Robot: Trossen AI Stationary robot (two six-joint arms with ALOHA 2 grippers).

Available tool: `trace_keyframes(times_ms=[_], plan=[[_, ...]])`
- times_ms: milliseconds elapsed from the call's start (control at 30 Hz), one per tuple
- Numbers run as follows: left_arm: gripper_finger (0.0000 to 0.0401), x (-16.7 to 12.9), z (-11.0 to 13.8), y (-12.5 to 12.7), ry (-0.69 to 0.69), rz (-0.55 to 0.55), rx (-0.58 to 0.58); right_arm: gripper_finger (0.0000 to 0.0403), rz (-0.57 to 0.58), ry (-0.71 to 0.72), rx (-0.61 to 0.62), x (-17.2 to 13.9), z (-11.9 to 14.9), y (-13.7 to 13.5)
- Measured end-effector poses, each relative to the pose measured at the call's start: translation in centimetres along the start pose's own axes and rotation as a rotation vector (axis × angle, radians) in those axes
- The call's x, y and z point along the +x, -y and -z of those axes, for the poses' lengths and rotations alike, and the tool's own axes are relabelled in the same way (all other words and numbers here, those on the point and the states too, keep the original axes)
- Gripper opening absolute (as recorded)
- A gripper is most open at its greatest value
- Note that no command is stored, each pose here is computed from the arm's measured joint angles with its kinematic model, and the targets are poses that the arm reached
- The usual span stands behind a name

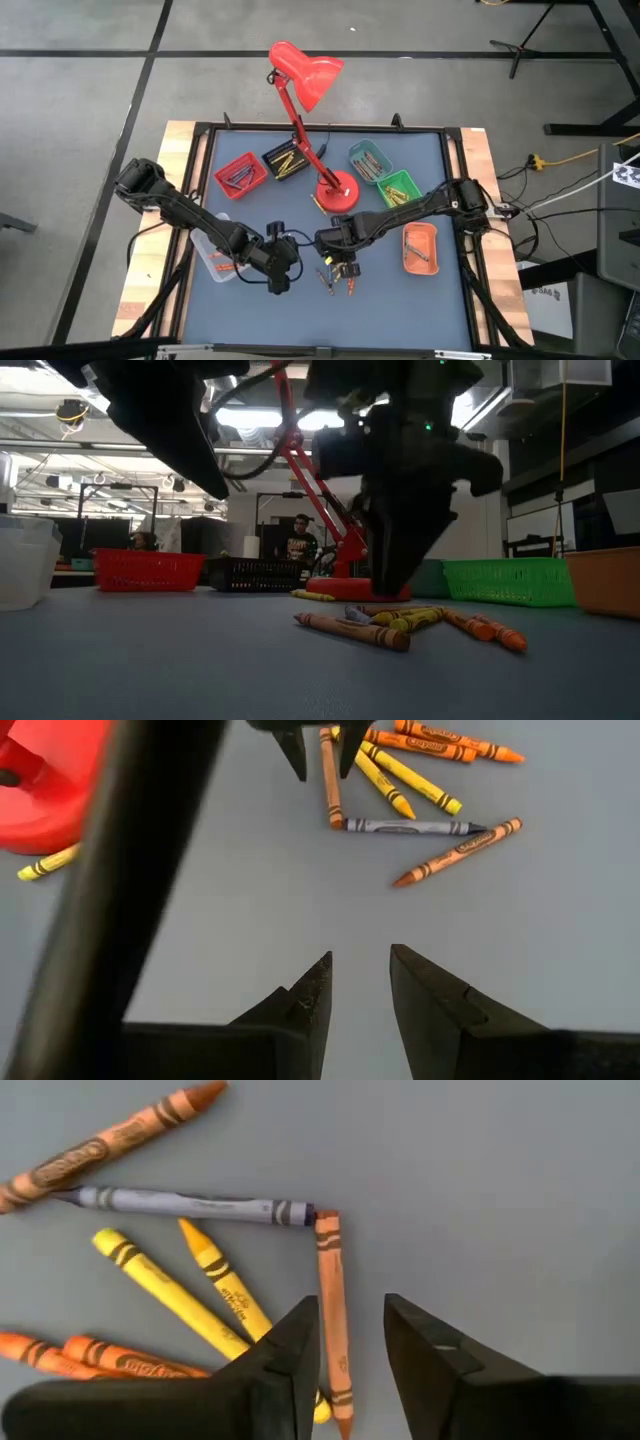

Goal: Sort crayons
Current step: Put the brown crayon into the top right blue bin

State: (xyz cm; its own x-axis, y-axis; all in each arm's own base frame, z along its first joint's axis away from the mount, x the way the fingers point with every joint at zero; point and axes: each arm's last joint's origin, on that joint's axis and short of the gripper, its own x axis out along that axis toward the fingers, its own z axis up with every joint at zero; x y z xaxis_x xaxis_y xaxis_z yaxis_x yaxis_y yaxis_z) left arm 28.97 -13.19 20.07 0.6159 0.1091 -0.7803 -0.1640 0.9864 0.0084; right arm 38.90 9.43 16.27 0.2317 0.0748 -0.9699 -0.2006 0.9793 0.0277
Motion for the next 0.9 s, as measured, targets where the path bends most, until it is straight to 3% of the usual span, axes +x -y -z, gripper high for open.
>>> trace_keyframes(times_ms=[367, 900], plan=[[0.0088, 0.0, 0.0, 0.0, -0.001, 0.0, -0.001, 0.01, 0.002, -0.03, 0.007, 1.2, 0.1, 0.1], [0.0088, 0.0, 0.0, 0.0, -0.001, 0.0, -0.003, 0.0009, 0.003, -0.056, 0.009, 1.9, 0.2, 0.1]])
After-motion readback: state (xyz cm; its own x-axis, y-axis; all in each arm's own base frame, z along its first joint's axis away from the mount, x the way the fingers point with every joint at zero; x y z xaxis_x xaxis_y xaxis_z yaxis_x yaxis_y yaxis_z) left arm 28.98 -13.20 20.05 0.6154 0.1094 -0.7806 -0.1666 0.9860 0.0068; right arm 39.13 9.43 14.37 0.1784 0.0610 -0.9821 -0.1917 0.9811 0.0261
